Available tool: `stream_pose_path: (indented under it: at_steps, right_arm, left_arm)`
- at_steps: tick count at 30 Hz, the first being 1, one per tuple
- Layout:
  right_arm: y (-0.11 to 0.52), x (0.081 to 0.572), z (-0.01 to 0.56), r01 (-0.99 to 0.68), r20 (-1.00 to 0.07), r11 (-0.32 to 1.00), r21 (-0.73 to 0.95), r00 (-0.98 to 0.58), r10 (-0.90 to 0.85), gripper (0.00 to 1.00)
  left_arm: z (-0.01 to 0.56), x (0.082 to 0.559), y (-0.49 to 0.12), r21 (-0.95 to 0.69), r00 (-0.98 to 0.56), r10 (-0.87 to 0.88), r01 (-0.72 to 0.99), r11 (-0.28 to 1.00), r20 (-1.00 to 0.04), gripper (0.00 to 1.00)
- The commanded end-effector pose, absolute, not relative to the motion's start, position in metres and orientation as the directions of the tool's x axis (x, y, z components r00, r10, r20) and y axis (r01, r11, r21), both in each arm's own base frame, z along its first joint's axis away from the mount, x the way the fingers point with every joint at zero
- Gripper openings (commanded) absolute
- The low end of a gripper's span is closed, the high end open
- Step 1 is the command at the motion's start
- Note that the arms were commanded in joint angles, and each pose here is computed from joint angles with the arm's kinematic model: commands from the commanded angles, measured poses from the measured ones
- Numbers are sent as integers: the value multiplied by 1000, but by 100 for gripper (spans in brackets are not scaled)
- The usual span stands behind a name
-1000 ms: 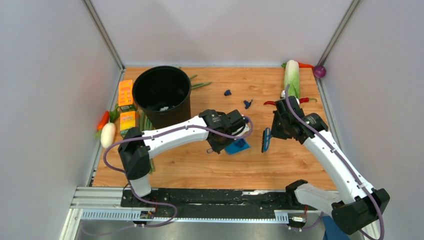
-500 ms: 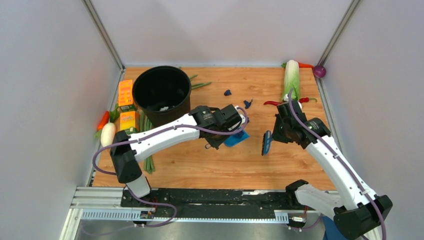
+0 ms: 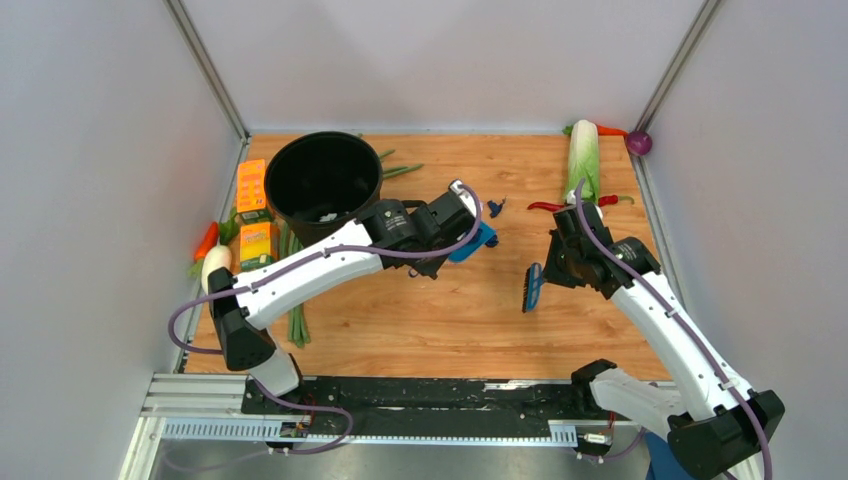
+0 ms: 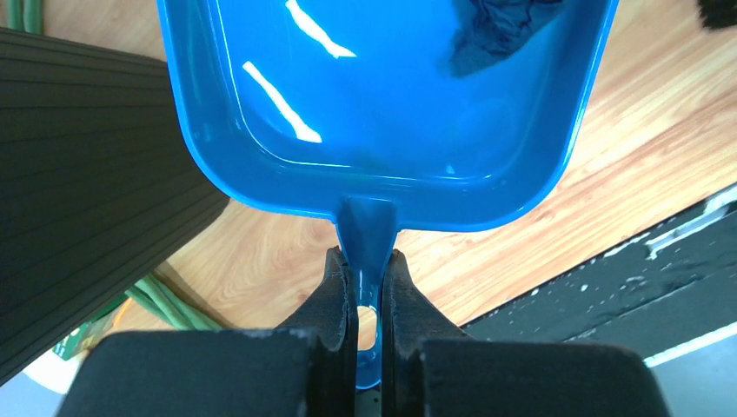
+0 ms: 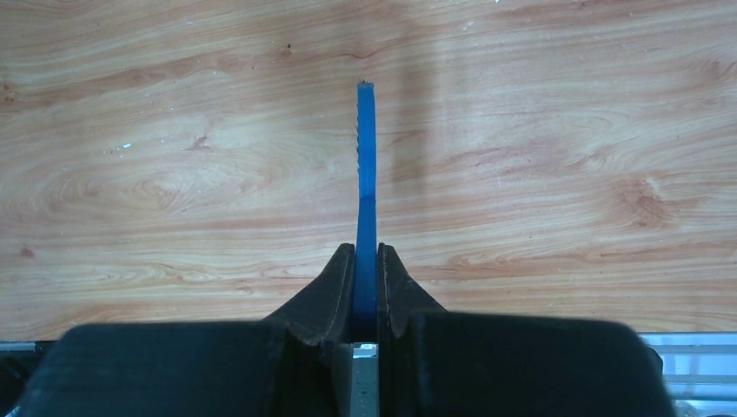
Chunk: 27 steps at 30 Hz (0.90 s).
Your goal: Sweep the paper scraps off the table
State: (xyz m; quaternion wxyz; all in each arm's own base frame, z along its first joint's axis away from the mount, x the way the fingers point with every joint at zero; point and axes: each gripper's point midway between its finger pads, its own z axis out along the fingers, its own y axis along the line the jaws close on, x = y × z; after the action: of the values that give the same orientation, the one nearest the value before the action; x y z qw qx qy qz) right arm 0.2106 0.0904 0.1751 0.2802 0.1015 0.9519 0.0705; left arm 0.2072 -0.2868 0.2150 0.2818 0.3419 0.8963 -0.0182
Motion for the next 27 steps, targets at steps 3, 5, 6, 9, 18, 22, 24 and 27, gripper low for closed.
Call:
stream_pose_path:
  at_steps: [3,5,6,9,18,22,24,27]
  right_arm:
    - [93,216,179,141,-542,967,211,-807,235,0]
    - [93,216,178,139,-541,968,210,-808,234,0]
    - [93,216,177,141,-541,968,208,-808,233,0]
    - [93,217,176,137,-541,969,207,-809,230,0]
    - [93,219,174,135,-545,970,204,-807,227,0]
    - [92,221,175,138,-552,971,195,-803,225,0]
    - [91,222,175,135,-554,973,188,-804,218,0]
    - [91,222,175,136,-555,973,186,-803,219,0]
  left_arm:
    - [245,222,-288,105,-659,492,536,838,-569,0]
    - [249,227,-284,123,-665,467,496,860,-583,0]
    - [250,228,-280,129,-672,450,471,872,-589,0]
    - [256,230,-282,116,-670,443,474,873,-596,0]
    - [278,236,-292,-60,-708,270,403,913,-653,0]
    - [283,243,-290,-127,-727,218,388,913,-652,0]
    - [286,245,-288,-142,-727,213,394,908,-653,0]
    - [290,246,-285,-154,-725,206,396,905,-658,0]
